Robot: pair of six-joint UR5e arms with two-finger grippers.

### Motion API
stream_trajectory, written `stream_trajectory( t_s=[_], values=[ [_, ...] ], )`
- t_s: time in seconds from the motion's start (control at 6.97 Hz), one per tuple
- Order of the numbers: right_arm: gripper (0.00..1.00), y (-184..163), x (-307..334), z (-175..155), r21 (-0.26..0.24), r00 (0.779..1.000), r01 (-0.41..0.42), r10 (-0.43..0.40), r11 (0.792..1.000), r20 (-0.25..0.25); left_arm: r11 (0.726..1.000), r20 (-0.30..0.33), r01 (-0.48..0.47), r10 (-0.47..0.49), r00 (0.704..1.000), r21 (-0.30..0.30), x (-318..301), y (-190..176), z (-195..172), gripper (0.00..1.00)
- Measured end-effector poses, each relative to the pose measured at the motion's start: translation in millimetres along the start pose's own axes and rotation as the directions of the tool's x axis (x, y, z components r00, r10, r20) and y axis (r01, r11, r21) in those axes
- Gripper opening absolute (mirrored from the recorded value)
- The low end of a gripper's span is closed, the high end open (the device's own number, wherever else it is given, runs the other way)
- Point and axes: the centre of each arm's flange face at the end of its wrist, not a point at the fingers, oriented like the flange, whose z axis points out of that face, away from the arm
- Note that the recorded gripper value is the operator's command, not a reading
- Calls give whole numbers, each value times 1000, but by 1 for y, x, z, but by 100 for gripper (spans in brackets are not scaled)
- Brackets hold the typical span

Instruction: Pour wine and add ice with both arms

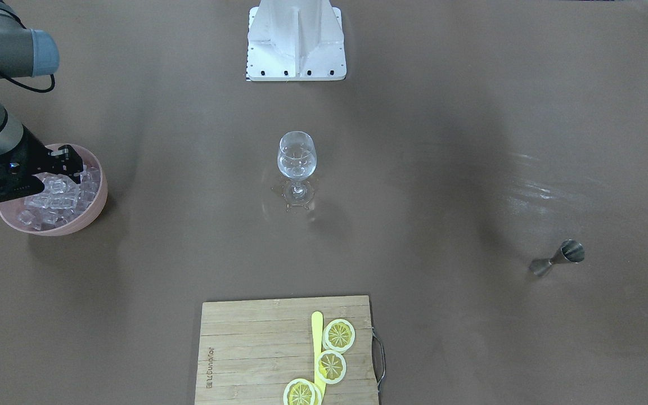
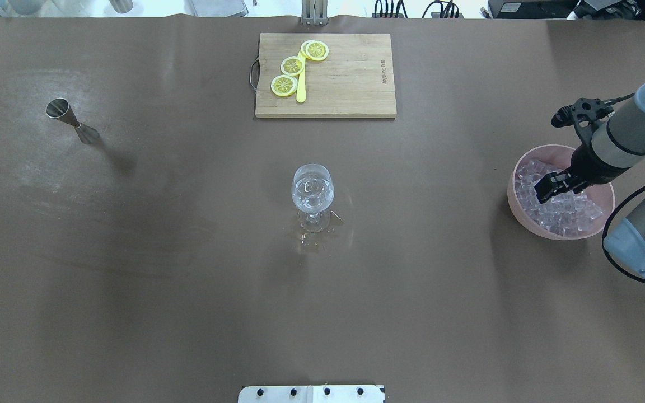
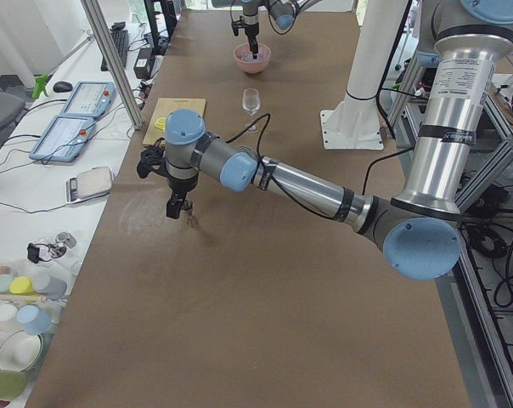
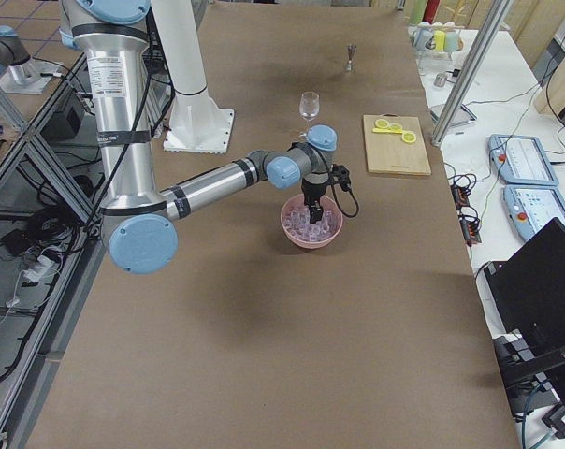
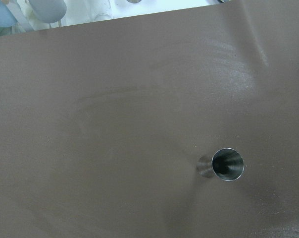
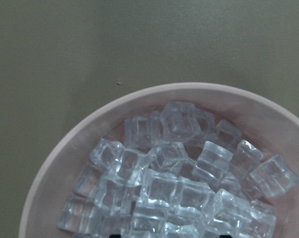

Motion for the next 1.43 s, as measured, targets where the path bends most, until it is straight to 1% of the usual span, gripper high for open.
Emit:
stream_trajectory(
  t_s=[0.14,0.57,0.72,0.86,1.0,1.15,1.29,1.43],
  values=[
    [0,0,1,2,-6,1000,-2,2,1000,2,1000,1,0,0,1000,5,0,0,-3,97],
    [0,0,5,-3,-11,1000,-9,10,1000,22,1000,2,-1,1,1000,15,0,-1,-8,97],
    [0,-1,8,-16,-4,999,-20,20,1000,47,1000,2,-2,2,1000,16,0,-1,-9,97],
    [0,-6,1,-43,11,996,-30,29,999,84,1000,2,-4,4,1000,16,-1,-1,-9,97],
    [0,-17,-25,-76,20,994,-35,33,999,107,1000,3,-8,8,1000,13,-2,0,-8,97],
    [0,-34,-67,-110,27,992,-44,40,999,124,1000,4,-19,19,1000,10,-5,1,-7,97],
    [0,-47,-117,-136,32,987,-69,63,997,147,999,6,-34,34,999,8,-10,3,-7,97],
    [0,-56,-176,-152,40,980,-108,100,993,175,999,7,-42,42,999,5,-17,9,-7,97]
  ],
)
